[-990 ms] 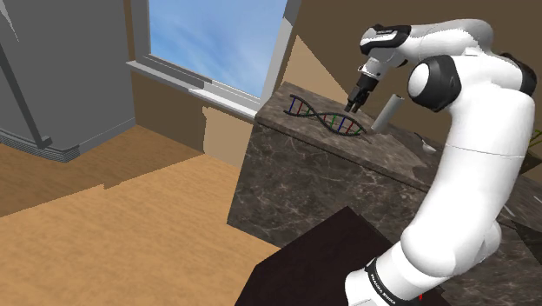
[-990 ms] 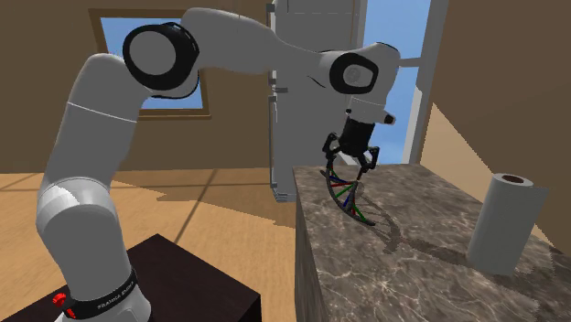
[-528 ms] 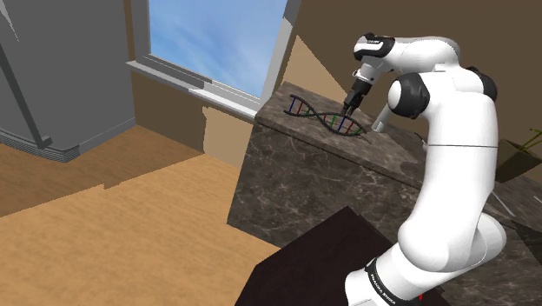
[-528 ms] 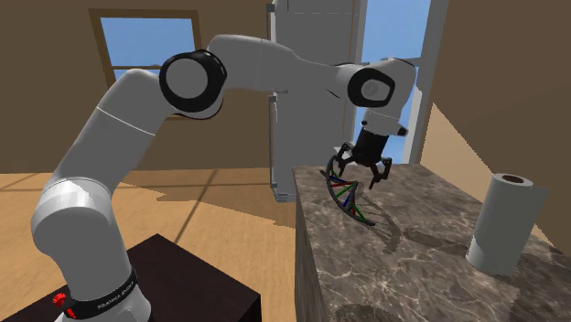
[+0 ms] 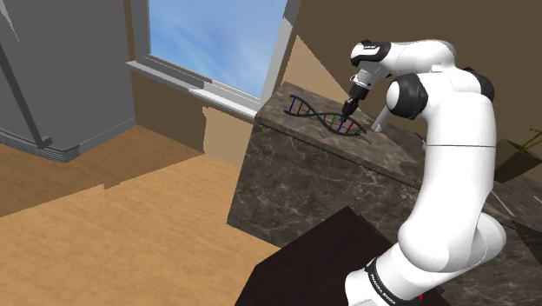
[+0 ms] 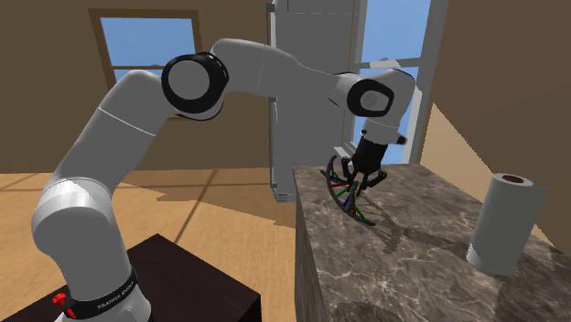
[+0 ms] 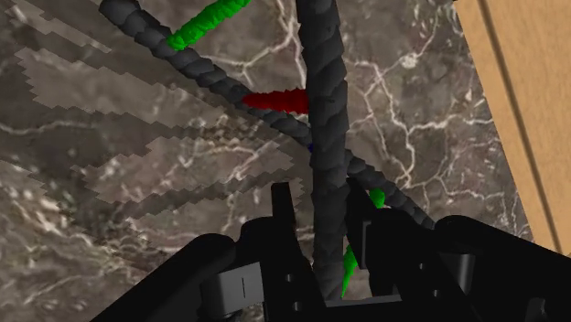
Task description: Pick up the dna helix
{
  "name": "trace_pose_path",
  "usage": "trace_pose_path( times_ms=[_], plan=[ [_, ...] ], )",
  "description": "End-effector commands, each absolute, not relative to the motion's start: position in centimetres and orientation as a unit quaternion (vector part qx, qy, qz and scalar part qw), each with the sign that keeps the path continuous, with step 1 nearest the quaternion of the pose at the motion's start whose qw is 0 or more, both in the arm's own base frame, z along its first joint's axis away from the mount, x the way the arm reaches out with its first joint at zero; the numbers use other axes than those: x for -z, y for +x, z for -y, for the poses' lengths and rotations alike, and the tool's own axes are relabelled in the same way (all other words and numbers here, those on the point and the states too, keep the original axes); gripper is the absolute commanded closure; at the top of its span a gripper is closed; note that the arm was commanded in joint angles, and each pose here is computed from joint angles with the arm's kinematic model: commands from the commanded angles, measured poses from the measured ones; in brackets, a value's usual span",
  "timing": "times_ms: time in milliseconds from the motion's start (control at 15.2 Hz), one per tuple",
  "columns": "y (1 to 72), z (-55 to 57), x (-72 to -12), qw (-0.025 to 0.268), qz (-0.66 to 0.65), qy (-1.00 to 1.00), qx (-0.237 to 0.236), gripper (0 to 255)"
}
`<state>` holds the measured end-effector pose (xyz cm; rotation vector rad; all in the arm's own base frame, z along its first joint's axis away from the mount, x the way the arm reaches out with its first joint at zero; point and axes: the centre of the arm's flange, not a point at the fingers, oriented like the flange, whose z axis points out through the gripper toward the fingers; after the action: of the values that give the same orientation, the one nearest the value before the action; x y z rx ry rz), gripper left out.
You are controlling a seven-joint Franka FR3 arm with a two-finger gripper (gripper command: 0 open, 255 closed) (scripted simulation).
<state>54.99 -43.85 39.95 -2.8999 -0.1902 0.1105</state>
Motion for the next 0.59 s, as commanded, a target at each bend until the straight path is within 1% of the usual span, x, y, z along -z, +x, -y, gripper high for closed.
trace_pose_path(
  times_ms=[0,396,528],
  plan=[
    [55.0,43.9,-39.9,0.116,0.065,-0.990,-0.038,255],
    [54.9,43.8,-39.9,0.116,0.065,-0.990,-0.038,255],
    [54.9,43.8,-41.0,0.116,0.065,-0.990,-0.038,255]
  ],
)
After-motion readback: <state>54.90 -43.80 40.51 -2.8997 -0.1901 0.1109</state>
